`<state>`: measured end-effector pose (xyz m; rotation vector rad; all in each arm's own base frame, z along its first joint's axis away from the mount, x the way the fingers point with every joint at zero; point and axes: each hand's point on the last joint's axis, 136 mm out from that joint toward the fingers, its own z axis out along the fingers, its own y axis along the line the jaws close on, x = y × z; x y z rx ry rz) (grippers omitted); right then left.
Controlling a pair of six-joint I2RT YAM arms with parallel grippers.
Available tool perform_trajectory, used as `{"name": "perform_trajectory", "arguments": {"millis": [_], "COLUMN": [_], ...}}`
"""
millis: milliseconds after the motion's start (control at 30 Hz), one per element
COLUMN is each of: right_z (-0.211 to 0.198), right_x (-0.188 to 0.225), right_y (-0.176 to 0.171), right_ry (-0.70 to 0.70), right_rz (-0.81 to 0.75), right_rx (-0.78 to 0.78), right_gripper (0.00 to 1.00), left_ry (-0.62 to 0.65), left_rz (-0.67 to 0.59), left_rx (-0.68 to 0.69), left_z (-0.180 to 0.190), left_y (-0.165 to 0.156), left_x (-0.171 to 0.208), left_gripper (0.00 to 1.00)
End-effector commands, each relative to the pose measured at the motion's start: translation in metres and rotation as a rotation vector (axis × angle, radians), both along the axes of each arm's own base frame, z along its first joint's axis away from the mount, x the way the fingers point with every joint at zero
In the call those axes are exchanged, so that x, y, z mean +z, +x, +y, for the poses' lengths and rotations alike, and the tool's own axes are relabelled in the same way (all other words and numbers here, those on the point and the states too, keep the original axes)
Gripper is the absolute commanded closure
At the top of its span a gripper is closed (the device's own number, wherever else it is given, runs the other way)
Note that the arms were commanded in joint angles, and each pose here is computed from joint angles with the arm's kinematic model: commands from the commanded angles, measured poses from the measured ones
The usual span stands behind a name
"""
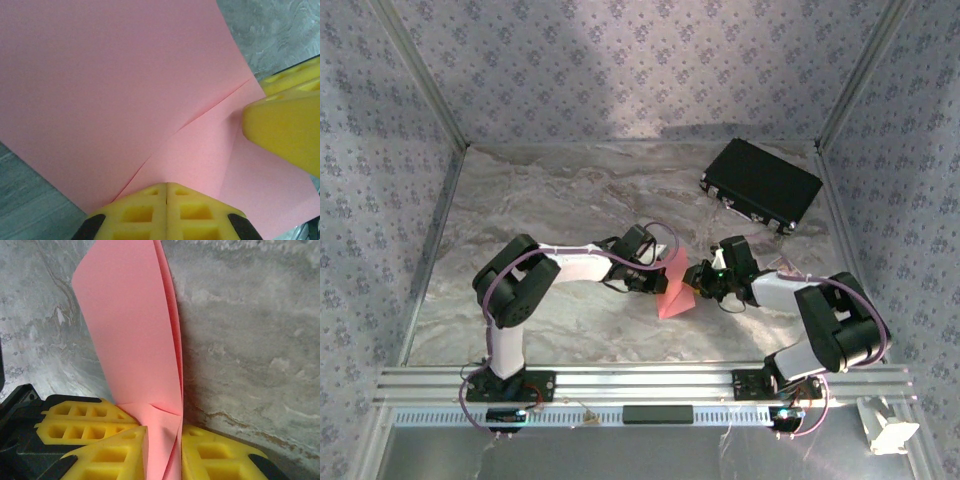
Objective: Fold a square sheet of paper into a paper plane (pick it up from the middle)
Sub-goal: Turn over the paper at the center of the table.
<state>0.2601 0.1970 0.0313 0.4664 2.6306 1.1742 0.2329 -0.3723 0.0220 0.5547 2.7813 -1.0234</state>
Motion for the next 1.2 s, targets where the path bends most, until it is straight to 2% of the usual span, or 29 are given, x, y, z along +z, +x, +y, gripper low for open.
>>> {"name": "perform_trajectory", "arguments": {"millis": [0, 167, 300, 467, 567, 867, 1067, 1167], "right_z": [0.002, -0.001, -0.001, -0.001, -0.003, -0.020, -0.039, -0.044], "right_x": [0.000, -0.002, 0.000, 0.007, 0.014, 0.057, 0.083, 0.095], "right_y": [-0.001, -0.001, -0.001, 0.000, 0.000, -0.002, -0.005, -0.005], "right_ry": [0.021, 0.027, 0.038, 0.045, 0.027, -0.184, -0.356, -0.426], "right_rz": [-0.020, -0.020, -0.025, -0.052, -0.080, -0.253, -0.317, -0.358], "right_rx": [0.026, 0.016, 0.020, 0.026, 0.031, 0.063, 0.057, 0.066], "right_gripper": [0.79, 0.83, 0.90, 0.93, 0.94, 0.94, 0.93, 0.93], "left_ry": [0.008, 0.003, -0.006, -0.042, -0.049, -0.046, -0.027, -0.011], "left_rz": [0.019, 0.020, 0.020, -0.018, -0.067, -0.316, -0.461, -0.534], "left_rx": [0.003, -0.003, -0.002, 0.002, 0.012, 0.130, 0.241, 0.299], "left_z": [0.004, 0.004, 0.004, 0.001, 0.003, 0.031, 0.059, 0.077], "left_y": [-0.006, -0.008, -0.008, -0.003, 0.000, 0.024, 0.037, 0.040], "left_x": [-0.001, 0.000, 0.001, 0.018, 0.033, 0.096, 0.124, 0.134], "left_gripper": [0.97, 0.97, 0.95, 0.86, 0.85, 0.81, 0.80, 0.76]}}
